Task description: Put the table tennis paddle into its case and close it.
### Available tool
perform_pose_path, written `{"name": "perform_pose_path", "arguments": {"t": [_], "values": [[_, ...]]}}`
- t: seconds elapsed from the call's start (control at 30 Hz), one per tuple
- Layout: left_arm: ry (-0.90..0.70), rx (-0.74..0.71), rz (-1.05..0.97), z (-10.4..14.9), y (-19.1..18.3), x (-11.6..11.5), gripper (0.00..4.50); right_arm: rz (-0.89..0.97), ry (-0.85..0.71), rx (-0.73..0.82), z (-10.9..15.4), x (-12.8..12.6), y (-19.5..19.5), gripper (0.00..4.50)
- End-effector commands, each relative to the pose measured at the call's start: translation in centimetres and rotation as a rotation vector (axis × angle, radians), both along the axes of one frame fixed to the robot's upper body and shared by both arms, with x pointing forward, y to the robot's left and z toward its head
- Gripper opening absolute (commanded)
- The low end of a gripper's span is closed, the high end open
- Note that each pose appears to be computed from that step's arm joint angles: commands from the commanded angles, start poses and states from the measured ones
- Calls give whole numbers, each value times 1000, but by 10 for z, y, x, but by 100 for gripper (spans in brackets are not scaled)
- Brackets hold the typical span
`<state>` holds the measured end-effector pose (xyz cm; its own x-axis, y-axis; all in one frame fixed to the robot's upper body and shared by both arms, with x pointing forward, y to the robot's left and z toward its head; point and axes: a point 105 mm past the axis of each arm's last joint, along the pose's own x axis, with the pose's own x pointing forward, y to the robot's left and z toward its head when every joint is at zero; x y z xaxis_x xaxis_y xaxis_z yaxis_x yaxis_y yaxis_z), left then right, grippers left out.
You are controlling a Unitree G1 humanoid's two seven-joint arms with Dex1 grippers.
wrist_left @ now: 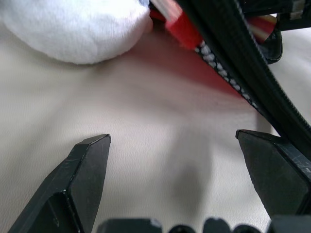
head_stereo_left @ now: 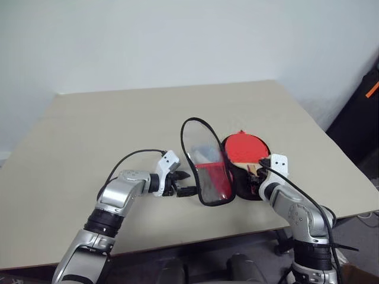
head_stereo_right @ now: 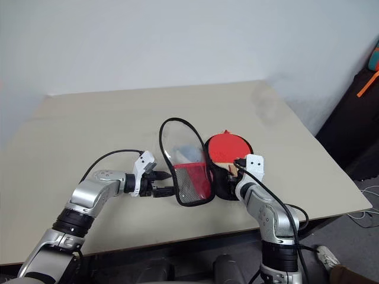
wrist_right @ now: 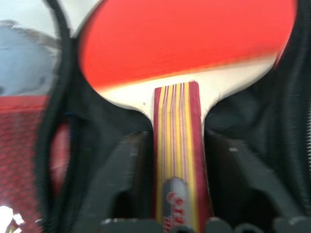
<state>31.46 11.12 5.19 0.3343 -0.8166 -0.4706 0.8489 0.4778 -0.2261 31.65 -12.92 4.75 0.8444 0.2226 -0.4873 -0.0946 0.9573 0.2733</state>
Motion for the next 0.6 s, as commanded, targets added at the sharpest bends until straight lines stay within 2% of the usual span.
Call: {"name": "perform_pose_path", "arguments": {"t": [0.03, 0.1, 0.13, 0.23, 0.37, 0.6], "values": [[-55, -3, -13, 14, -2, 6, 450, 7, 28, -1, -6, -1, 2, 355], [-54, -3, -14, 13, -2, 5, 450, 27, -32, 57, 8, 2, 8, 424], [-54, -3, -15, 13, -2, 4, 450, 55, -99, 99, 23, 4, 12, 448], [-53, -14, -23, 14, -6, 4, 450, 110, -295, 179, 69, 8, 12, 448], [-61, -30, -34, 17, -16, 7, 450, 71, -442, 227, 109, 17, -19, 448], [-77, -59, -52, 22, -33, 12, 450, 85, -528, 204, 134, 24, -41, 448]]}}
